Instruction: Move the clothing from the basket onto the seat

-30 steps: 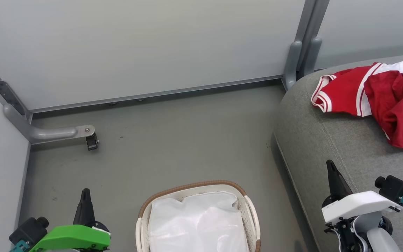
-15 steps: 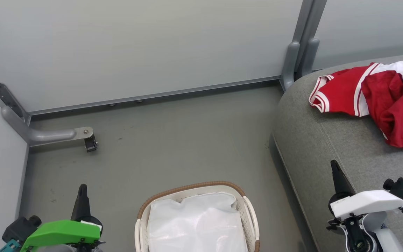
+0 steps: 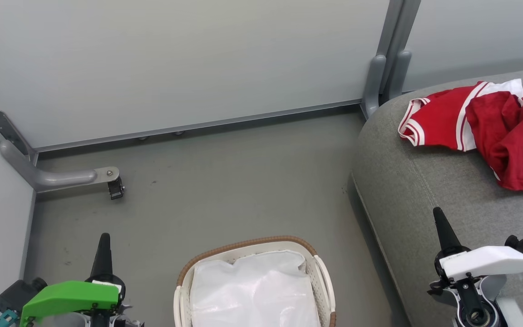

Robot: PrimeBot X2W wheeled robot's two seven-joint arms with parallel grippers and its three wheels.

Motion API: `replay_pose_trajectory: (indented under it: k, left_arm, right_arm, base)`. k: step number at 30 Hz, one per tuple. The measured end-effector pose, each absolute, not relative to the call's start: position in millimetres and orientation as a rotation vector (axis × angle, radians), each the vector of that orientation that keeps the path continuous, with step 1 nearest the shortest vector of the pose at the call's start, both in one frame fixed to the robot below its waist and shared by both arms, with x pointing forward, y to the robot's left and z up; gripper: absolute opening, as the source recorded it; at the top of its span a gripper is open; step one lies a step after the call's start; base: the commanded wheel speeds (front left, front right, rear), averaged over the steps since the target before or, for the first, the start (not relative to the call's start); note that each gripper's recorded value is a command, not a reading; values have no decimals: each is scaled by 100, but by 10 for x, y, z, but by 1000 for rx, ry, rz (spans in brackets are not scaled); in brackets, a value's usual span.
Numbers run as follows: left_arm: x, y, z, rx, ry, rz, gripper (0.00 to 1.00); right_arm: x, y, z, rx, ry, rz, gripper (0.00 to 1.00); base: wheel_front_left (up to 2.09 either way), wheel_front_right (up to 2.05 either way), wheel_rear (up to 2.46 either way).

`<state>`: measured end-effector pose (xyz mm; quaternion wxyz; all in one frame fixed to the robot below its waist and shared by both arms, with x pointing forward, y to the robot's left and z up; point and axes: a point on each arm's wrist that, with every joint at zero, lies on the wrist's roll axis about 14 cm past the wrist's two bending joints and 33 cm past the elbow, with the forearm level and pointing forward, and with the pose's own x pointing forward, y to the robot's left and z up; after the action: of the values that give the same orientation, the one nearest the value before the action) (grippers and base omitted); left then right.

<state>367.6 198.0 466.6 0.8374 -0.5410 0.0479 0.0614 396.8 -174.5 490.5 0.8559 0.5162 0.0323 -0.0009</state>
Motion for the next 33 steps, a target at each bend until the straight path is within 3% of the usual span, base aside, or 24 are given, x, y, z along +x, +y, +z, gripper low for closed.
replay_pose_trajectory:
  k: [33]
  left_arm:
    - [3796, 1990, 4866, -1412, 52, 70, 0]
  right_arm:
    - [3933, -1889, 4989, 1388, 39, -11, 0]
  base:
    - [0, 0, 0]
